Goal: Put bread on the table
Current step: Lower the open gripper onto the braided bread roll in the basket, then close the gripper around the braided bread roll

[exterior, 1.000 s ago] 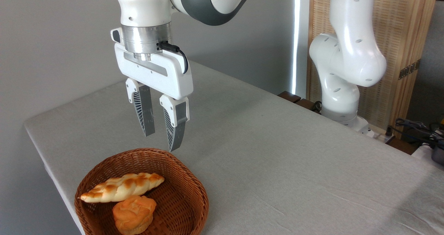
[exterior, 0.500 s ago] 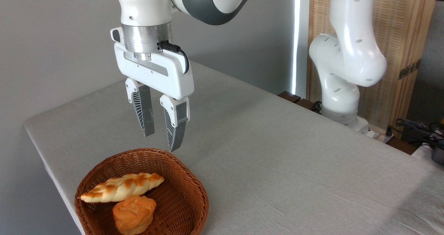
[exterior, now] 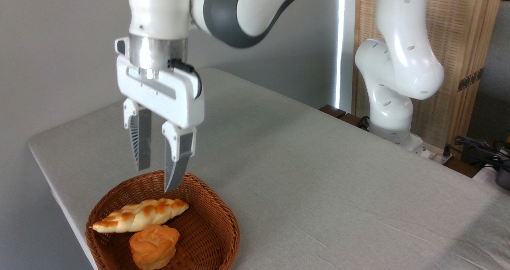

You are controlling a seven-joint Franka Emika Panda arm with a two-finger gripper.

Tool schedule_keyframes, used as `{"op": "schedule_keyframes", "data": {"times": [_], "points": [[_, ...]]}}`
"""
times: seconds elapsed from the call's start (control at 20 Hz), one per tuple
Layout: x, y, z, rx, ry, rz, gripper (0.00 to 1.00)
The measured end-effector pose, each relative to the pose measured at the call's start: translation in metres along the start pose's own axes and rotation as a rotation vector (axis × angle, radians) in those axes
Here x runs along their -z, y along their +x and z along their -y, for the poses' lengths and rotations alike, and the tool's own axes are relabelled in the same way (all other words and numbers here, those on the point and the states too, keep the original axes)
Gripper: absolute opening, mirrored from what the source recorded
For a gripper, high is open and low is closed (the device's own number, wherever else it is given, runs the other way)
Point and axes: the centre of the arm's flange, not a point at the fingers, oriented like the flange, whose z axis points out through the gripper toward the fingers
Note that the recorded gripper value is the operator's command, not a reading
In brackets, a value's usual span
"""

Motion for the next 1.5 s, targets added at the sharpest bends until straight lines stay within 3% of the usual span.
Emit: {"op": "schedule_keyframes", "data": {"times": [0.2, 0.7, 1.05, 1.1, 1.25, 1.35, 1.5], "points": [[-0.030, 0.004, 0.001, -0.002, 0.005, 0.007, 1.00], [-0.095, 0.011, -0.031, -0.049, -0.053, 0.084, 1.00], [-0.105, 0.017, -0.042, -0.045, -0.082, 0.073, 1.00], [-0.105, 0.018, -0.044, -0.048, -0.084, 0.072, 0.97], [-0.110, 0.021, -0.050, -0.055, -0.091, 0.073, 0.45], [-0.113, 0.021, -0.051, -0.048, -0.099, 0.070, 0.41], [-0.113, 0.022, -0.051, -0.044, -0.103, 0.067, 0.42]]}}
